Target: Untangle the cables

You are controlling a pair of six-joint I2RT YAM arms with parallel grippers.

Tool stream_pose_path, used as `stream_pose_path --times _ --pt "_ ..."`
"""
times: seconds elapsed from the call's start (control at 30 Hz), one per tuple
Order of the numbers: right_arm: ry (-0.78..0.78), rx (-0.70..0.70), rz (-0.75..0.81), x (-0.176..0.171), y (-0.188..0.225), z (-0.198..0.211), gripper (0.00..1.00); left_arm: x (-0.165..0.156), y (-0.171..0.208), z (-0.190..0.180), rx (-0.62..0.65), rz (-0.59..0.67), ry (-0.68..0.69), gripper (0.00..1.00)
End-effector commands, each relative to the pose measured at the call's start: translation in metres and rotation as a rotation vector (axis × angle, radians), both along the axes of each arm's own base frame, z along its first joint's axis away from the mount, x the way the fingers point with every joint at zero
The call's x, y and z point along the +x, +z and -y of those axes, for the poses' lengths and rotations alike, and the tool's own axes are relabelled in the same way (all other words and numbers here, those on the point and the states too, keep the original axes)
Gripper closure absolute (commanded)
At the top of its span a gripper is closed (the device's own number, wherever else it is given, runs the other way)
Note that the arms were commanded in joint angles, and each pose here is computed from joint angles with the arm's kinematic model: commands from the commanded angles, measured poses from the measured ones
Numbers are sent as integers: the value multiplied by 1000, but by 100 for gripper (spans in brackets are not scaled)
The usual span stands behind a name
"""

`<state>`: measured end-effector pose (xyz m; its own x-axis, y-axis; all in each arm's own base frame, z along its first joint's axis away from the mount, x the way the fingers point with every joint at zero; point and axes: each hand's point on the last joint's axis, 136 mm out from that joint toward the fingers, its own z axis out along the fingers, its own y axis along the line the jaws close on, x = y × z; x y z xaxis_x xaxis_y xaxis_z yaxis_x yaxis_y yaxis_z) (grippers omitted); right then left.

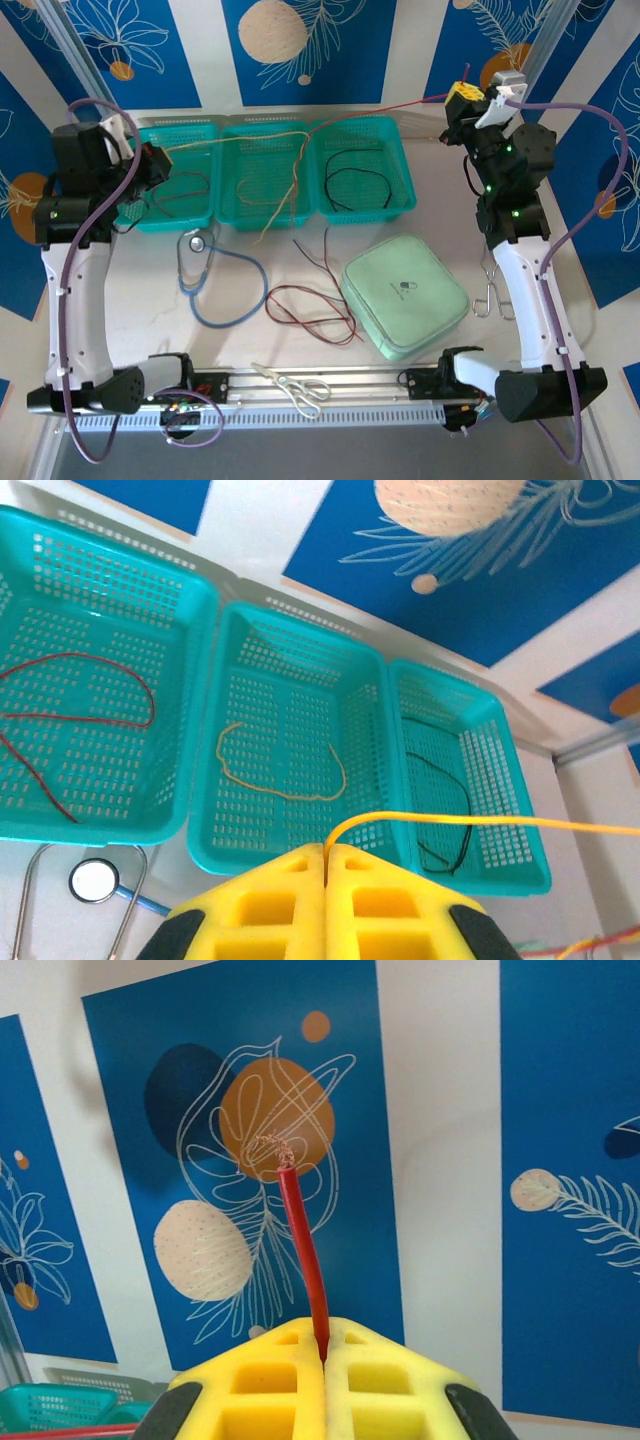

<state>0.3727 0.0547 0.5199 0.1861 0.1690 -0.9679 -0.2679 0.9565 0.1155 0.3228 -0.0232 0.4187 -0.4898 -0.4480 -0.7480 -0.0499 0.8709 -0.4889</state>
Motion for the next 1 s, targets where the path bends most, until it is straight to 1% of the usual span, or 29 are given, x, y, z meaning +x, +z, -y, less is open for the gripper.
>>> stream_pose_path --times 0.0,0.23,0.4,0.63,0.83,0.97 --pt "-62 27 29 -4 13 16 100 -1 6 -13 -48 42 49 100" --pt "-102 22 33 -5 17 28 100 3 3 -29 -127 62 99 100" --pt "-130 22 27 -4 14 36 100 -2 -13 -41 -152 54 151 100" --pt "-188 3 49 -3 20 49 100 -15 -38 -57 -188 45 223 100" --pt "-230 -10 63 -2 23 60 100 -12 -59 -68 -246 23 254 100" --pt "-257 -11 72 -3 28 70 100 -14 -73 -76 -239 -1 281 100"
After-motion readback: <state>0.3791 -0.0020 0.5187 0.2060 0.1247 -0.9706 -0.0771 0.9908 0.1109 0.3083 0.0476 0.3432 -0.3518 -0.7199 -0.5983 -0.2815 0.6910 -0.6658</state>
